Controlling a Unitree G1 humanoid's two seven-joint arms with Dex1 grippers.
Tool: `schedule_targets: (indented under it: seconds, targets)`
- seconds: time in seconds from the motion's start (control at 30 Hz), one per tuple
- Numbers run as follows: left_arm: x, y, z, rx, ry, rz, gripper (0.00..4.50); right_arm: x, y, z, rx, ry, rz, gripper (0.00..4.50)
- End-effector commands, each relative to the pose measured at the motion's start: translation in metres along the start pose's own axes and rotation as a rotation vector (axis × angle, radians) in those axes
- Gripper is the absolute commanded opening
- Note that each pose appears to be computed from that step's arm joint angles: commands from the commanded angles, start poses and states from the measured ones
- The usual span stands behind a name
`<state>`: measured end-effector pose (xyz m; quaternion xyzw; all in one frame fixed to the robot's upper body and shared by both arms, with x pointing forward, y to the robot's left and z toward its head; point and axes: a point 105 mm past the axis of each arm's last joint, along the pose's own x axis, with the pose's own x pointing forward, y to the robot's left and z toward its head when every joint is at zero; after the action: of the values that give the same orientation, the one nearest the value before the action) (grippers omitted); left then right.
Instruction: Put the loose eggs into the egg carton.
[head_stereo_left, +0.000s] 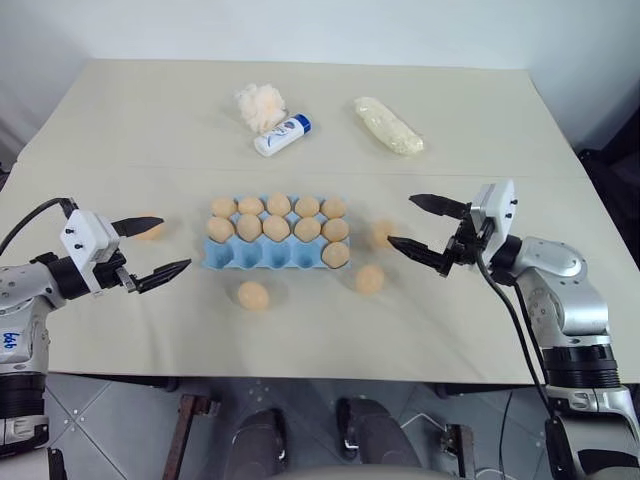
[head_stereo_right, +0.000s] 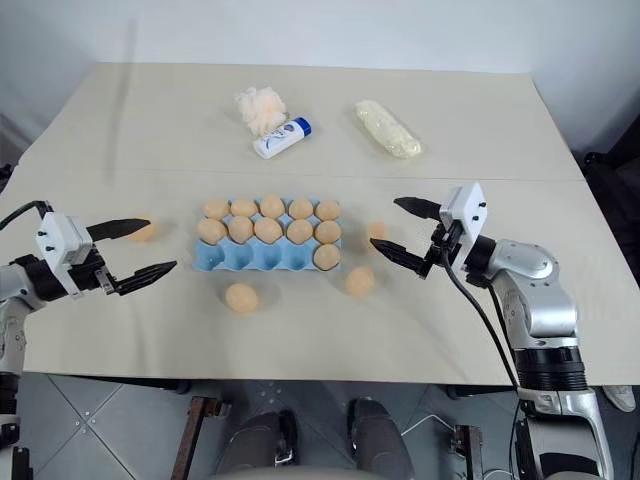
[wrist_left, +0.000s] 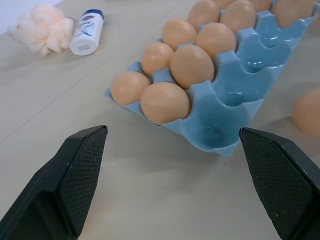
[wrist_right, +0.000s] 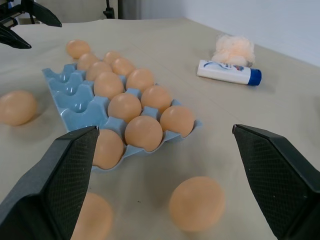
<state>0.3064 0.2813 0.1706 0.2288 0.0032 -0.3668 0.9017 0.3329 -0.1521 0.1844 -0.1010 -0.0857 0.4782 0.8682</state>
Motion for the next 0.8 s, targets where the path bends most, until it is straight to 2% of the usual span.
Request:
schedule_targets:
  seconds: [0.03, 0.1, 0.2, 0.33, 0.43, 0.53, 0.8]
  targets:
    - [-0.001, 0.002, 0.014, 0.012, -0.036, -0.006, 4.49, -0.001, -0.003, 0.004, -0.022, -0.032, -0.027, 4.50]
    - [0.003, -0.006, 0.018, 0.016, -0.052, -0.049, 4.49, -0.004, -0.007, 0.002, -0.027, -0.023, -0.057, 4.50]
    - [0.011, -0.034, 0.028, 0.024, -0.080, -0.209, 4.49, -0.019, -0.022, -0.002, -0.023, -0.010, -0.155, 4.50]
    - [0.026, -0.064, 0.031, 0.019, -0.097, -0.360, 4.49, -0.023, -0.026, -0.012, -0.019, 0.033, -0.160, 4.50]
    - [0.032, -0.066, 0.028, 0.023, -0.097, -0.355, 4.49, -0.017, -0.026, -0.018, 0.015, 0.051, -0.152, 4.50]
    - [0.032, -0.067, 0.020, 0.037, -0.071, -0.362, 4.49, 0.001, -0.027, -0.026, 0.026, 0.095, -0.129, 4.50]
    - [0.032, -0.067, 0.019, 0.033, -0.068, -0.339, 4.49, 0.049, -0.035, -0.040, 0.082, 0.192, -0.107, 4.50]
